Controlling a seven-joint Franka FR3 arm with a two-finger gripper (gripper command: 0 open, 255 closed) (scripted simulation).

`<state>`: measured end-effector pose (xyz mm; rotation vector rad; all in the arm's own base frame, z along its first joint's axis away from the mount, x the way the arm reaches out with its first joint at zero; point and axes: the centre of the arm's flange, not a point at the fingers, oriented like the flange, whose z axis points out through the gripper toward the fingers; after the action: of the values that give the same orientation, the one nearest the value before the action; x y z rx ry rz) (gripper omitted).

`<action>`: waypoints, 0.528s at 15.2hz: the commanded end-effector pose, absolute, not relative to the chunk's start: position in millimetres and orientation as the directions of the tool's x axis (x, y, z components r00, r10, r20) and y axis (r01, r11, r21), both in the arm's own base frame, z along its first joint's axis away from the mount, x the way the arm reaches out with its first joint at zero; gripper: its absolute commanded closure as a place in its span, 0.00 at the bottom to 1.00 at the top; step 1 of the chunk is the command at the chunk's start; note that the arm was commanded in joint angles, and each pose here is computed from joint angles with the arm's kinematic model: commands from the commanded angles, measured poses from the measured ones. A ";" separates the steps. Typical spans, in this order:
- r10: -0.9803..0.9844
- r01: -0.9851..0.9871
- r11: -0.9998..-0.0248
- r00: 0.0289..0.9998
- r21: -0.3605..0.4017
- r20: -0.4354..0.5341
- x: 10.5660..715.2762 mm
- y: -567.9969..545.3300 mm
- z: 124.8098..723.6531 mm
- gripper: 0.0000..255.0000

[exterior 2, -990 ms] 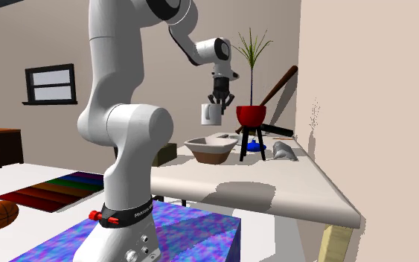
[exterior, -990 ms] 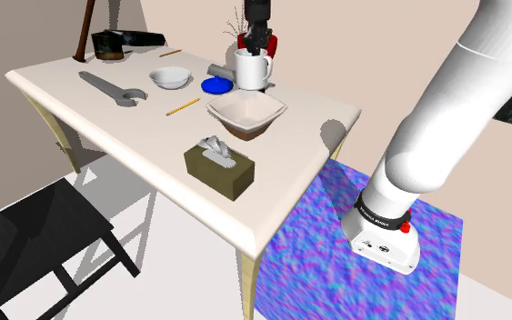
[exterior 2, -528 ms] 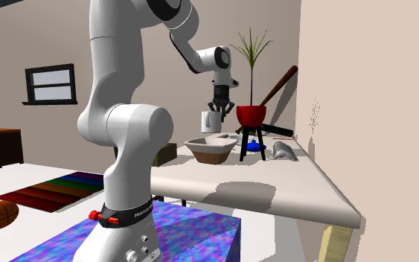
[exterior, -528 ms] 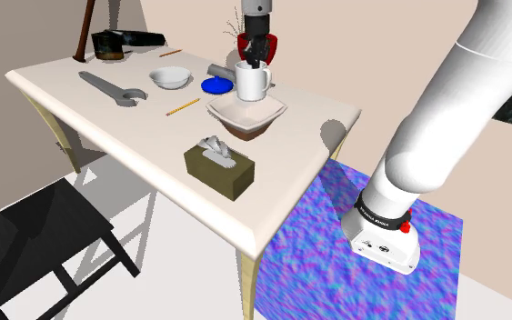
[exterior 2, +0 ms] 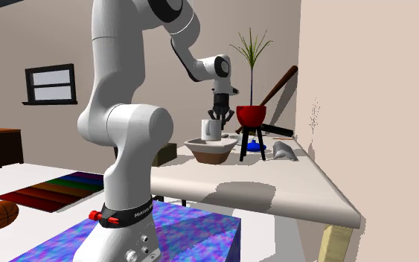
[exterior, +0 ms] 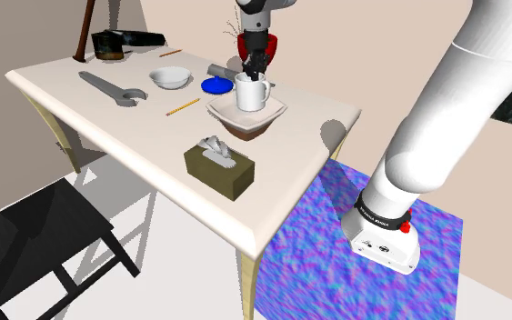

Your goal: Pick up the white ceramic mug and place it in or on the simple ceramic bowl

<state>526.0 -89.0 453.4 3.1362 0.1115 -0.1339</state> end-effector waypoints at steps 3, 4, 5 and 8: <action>0.071 0.071 -0.997 0.994 -0.002 -0.084 525.8 -88.7 450.9 1.00; 0.071 0.071 -0.997 0.994 -0.002 -0.084 525.8 -88.7 450.9 1.00; 0.071 0.071 -0.997 0.994 -0.002 -0.084 525.8 -88.7 450.9 1.00; 0.071 0.071 -0.997 0.994 -0.002 -0.084 525.8 -88.7 451.0 0.00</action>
<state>525.8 -88.7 450.9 3.1362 0.1114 -0.1325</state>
